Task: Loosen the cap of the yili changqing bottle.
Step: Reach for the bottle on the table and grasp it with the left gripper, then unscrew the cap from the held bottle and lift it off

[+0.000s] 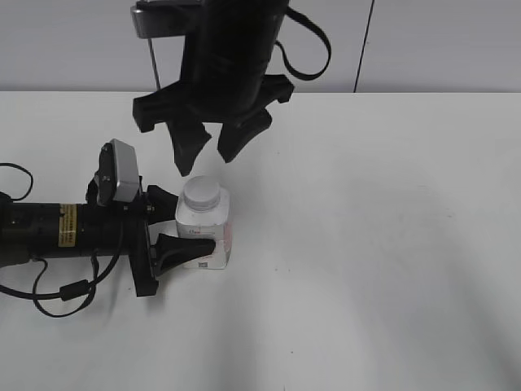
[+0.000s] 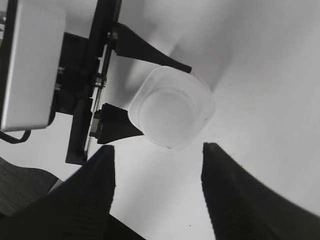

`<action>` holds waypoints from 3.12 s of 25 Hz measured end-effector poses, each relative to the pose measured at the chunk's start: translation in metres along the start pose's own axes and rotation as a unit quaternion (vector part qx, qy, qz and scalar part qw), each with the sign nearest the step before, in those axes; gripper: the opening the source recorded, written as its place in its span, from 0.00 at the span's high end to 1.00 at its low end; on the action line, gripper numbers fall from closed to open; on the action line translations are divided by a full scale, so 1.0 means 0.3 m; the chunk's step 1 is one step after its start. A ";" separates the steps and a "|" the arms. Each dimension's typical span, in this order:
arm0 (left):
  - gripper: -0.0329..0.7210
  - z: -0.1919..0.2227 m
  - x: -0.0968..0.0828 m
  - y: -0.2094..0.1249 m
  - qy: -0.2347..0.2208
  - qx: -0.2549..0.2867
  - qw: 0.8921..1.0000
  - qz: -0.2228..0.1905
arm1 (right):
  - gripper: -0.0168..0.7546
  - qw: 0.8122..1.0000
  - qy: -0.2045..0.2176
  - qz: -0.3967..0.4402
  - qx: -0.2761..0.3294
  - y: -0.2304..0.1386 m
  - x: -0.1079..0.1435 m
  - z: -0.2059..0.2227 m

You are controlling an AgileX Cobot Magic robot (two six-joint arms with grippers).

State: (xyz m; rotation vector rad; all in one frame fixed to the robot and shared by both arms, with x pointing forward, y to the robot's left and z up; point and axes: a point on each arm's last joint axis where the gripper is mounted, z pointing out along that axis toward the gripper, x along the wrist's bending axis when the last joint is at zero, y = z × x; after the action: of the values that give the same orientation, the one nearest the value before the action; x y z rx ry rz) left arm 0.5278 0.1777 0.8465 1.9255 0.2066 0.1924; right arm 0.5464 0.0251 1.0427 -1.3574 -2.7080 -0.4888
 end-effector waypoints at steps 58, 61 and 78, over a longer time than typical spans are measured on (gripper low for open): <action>0.41 0.001 -0.014 0.000 -0.025 0.002 1.000 0.010 | 0.44 0.998 -0.009 0.017 0.067 -0.008 -0.015 0.207; 0.41 0.001 -0.014 0.000 -0.025 0.001 1.000 0.010 | 0.46 0.998 -0.009 0.016 0.067 -0.008 -0.013 0.208; 0.46 0.001 -0.014 0.000 -0.025 0.002 1.000 0.013 | 0.46 0.864 0.036 -0.500 0.057 -0.007 -0.012 0.207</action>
State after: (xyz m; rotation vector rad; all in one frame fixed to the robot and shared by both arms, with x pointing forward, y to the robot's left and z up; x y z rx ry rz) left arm 0.5238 0.1765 0.8462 1.9352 0.1498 0.1608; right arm 0.5517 0.0406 0.9827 0.2082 -3.0940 -0.3777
